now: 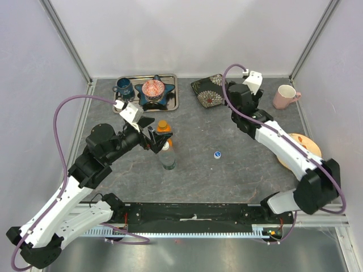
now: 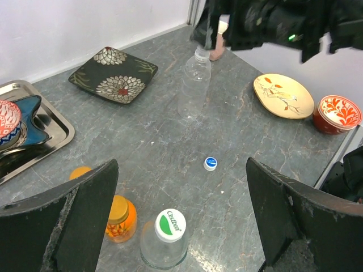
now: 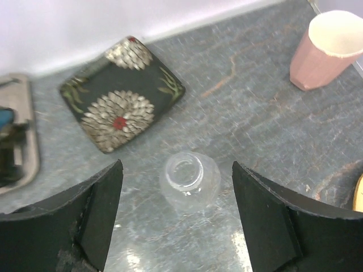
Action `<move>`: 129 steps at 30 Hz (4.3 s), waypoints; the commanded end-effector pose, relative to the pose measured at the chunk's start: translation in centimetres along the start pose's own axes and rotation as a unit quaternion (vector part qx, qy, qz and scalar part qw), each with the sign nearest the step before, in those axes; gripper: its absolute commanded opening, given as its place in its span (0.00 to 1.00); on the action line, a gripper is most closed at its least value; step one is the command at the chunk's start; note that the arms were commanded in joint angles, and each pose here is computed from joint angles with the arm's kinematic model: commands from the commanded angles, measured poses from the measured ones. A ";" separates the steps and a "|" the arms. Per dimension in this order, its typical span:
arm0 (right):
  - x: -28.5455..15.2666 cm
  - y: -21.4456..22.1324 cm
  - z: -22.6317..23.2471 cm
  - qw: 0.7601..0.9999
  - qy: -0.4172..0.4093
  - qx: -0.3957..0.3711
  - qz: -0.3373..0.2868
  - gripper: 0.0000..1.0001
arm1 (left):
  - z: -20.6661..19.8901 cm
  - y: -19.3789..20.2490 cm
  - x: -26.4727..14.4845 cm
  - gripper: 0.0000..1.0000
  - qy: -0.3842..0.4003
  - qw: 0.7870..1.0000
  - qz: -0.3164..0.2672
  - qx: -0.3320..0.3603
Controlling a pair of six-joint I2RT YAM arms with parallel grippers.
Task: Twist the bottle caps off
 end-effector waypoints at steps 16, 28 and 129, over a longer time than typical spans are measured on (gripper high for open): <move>-23.6 1.7 13.7 0.846 -0.508 -0.032 0.156 0.81 | 10.9 0.5 -5.6 1.00 -0.374 0.924 0.080 0.023; -26.7 8.8 19.0 0.847 -0.492 -0.129 0.154 0.89 | 10.3 3.1 -6.7 1.00 -0.371 0.923 0.102 -0.003; -27.8 -13.5 12.7 0.862 -0.489 0.109 0.071 0.85 | -5.3 -2.4 6.7 0.49 0.223 0.974 -0.020 0.012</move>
Point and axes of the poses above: each gripper's point midway between its finger pads, its own x axis out along the fingers, its own z axis along the line the jaws close on, y = z × x, the point moved 2 cm from there along -x, back along the fingers, and after that the axes turned 11 degrees about x, right-handed, at the moved point
